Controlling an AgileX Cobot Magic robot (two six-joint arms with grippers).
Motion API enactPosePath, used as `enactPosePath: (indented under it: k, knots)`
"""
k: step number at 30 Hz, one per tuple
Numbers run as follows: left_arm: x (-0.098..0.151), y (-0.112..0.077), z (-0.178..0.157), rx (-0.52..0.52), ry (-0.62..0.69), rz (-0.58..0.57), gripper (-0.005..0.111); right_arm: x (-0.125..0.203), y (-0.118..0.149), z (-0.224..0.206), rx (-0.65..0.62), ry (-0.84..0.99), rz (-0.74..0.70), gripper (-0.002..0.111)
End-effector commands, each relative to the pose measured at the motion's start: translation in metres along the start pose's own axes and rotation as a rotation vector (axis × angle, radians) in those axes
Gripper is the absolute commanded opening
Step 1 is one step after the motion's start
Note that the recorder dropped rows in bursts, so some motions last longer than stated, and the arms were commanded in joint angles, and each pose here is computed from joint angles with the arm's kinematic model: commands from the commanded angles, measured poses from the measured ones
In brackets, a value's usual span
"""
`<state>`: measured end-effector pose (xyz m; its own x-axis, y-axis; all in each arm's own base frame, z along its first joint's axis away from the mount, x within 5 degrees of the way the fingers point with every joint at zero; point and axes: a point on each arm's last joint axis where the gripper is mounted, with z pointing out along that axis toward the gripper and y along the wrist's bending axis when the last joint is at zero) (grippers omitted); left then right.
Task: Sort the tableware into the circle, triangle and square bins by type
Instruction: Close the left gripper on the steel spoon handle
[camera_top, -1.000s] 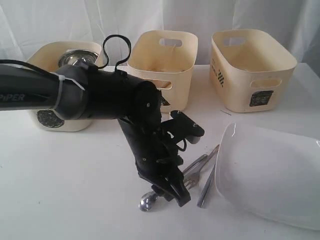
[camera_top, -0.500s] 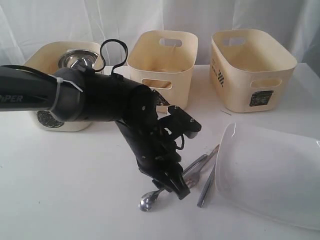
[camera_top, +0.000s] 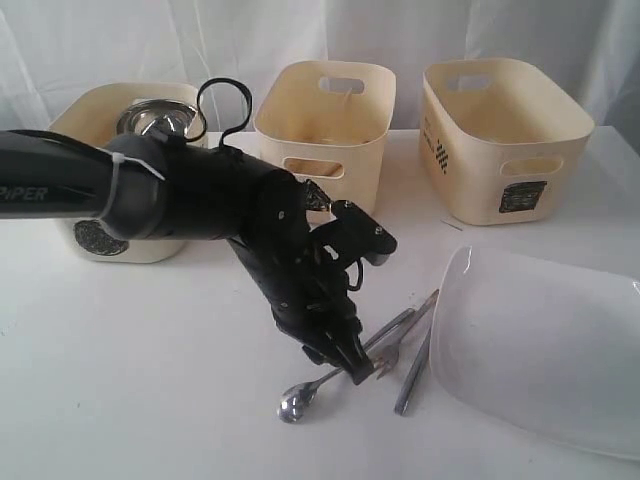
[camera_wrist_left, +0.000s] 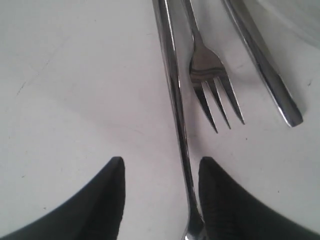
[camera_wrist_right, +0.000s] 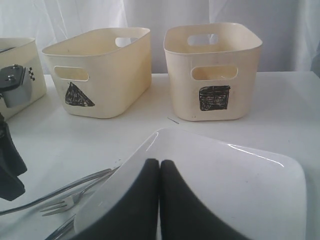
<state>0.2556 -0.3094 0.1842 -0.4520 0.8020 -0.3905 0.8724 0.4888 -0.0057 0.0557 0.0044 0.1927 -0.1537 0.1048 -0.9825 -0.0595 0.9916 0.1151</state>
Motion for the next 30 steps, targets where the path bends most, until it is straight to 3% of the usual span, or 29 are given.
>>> enactPosePath:
  k: [1, 7, 20, 24, 30]
  knots:
    - [0.005, 0.001, 0.009, 0.007, 0.035, -0.009, 0.051, 0.0, 0.0, 0.0, 0.004, -0.014, 0.0, 0.0]
    - [0.005, 0.002, 0.012, 0.007, 0.039, -0.01, 0.062, 0.0, 0.0, 0.0, 0.004, -0.014, 0.0, 0.0]
    - [0.01, 0.001, 0.023, 0.017, 0.076, -0.016, 0.062, 0.0, 0.0, 0.0, 0.004, -0.014, 0.0, 0.0]
    - [0.011, 0.001, 0.023, 0.023, 0.086, -0.019, 0.053, 0.0, 0.0, 0.0, 0.004, -0.014, 0.0, 0.0]
    - [0.012, -0.002, 0.022, 0.05, 0.106, -0.042, 0.029, 0.0, 0.0, 0.0, 0.004, -0.014, 0.0, 0.0]
